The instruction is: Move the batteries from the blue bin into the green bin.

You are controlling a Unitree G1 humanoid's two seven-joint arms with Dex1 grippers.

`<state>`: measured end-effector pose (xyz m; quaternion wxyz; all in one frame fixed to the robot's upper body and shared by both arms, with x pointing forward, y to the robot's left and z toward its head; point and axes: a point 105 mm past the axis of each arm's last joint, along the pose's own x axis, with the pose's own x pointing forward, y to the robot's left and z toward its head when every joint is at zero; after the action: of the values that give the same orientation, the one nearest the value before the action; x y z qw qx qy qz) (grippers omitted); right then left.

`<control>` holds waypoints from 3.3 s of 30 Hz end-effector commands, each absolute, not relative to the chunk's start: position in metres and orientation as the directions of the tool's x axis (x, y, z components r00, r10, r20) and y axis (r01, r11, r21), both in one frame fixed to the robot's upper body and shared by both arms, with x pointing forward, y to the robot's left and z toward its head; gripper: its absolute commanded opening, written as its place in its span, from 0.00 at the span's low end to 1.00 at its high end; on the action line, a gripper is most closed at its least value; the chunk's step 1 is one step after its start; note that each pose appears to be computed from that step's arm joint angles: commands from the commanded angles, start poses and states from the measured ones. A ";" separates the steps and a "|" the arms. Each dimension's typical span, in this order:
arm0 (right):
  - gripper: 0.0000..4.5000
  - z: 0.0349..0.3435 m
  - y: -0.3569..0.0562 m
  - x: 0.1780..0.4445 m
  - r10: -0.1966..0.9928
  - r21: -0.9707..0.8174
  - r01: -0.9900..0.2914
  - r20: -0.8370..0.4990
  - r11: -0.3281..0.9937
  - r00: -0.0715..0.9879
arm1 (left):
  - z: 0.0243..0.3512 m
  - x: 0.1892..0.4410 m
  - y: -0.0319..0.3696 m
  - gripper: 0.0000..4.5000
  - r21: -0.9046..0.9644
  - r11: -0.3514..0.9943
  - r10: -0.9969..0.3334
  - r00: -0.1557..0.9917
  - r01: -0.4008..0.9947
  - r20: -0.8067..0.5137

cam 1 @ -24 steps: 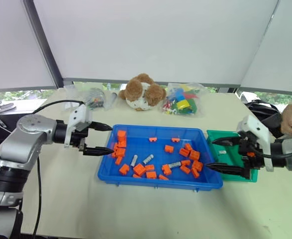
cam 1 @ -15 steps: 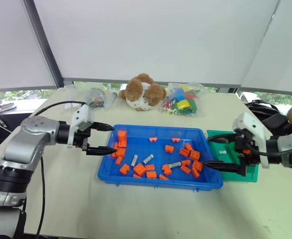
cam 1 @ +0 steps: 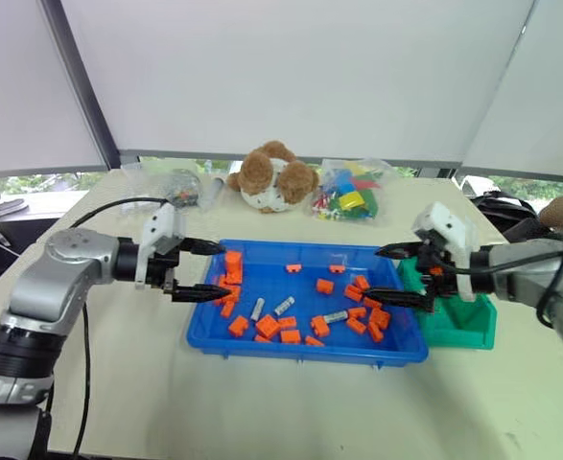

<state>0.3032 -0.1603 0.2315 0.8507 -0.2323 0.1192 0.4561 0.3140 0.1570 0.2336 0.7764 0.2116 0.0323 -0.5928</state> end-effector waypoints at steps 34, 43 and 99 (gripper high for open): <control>1.00 0.133 0.010 0.371 0.731 -0.289 -0.933 -0.586 0.216 0.350 | 0.241 0.303 0.167 1.00 0.358 0.194 -0.884 0.321 0.913 -0.341; 1.00 0.121 0.011 0.375 0.700 -0.295 -0.933 -0.621 0.208 0.353 | 0.241 0.304 0.164 1.00 0.366 0.200 -0.884 0.328 0.909 -0.332; 0.99 0.241 -0.215 0.347 0.521 -0.293 -0.630 -0.371 0.719 0.768 | 0.232 0.305 0.155 1.00 0.351 0.173 -0.898 0.294 0.920 -0.328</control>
<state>0.3497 -0.2407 0.2334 0.9299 -0.1956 0.1521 0.2717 0.3064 0.1553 0.2203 0.7666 0.2316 0.0421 -0.5974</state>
